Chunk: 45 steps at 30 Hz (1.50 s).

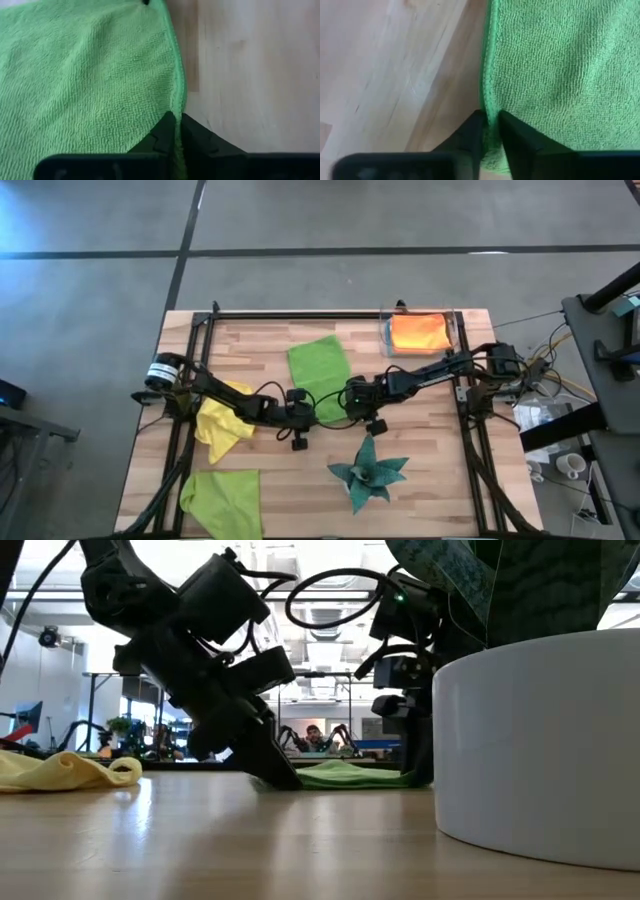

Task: Fold microfiber towels
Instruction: Fold the green microfiber cloth

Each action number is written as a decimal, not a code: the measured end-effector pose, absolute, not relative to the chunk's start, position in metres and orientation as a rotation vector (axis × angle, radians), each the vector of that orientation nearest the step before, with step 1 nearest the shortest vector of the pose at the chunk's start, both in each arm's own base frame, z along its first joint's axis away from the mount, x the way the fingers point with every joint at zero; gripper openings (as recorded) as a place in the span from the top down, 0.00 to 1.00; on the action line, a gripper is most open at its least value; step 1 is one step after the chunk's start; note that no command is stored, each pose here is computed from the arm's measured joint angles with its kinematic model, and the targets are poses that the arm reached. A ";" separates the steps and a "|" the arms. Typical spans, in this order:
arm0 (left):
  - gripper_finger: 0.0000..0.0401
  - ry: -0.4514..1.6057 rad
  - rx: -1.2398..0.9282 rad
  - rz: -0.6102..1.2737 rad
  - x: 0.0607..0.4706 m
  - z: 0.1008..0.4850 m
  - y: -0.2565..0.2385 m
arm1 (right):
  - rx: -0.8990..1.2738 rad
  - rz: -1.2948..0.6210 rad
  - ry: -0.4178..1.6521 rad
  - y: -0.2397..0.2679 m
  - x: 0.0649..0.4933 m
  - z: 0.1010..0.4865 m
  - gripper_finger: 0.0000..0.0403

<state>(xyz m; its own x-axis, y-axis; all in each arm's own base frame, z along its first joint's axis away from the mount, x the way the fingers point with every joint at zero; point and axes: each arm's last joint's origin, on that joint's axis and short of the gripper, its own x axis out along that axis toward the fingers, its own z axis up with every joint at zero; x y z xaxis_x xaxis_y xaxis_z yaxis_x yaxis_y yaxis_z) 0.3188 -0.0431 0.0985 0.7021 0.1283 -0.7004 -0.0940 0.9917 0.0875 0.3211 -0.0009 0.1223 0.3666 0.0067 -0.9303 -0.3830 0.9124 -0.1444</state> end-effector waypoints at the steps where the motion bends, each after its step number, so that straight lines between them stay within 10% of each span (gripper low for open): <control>1: 0.98 0.782 0.042 0.130 0.319 0.099 -0.043 | -0.367 0.258 1.174 -0.001 0.321 0.122 0.88; 25: 1.00 0.642 -0.004 0.121 0.284 0.187 -0.066 | -0.373 0.264 1.228 0.018 0.346 0.227 0.98; 45: 1.00 0.797 0.132 0.490 0.276 0.173 0.041 | -0.441 -0.003 1.190 -0.099 0.379 0.174 0.98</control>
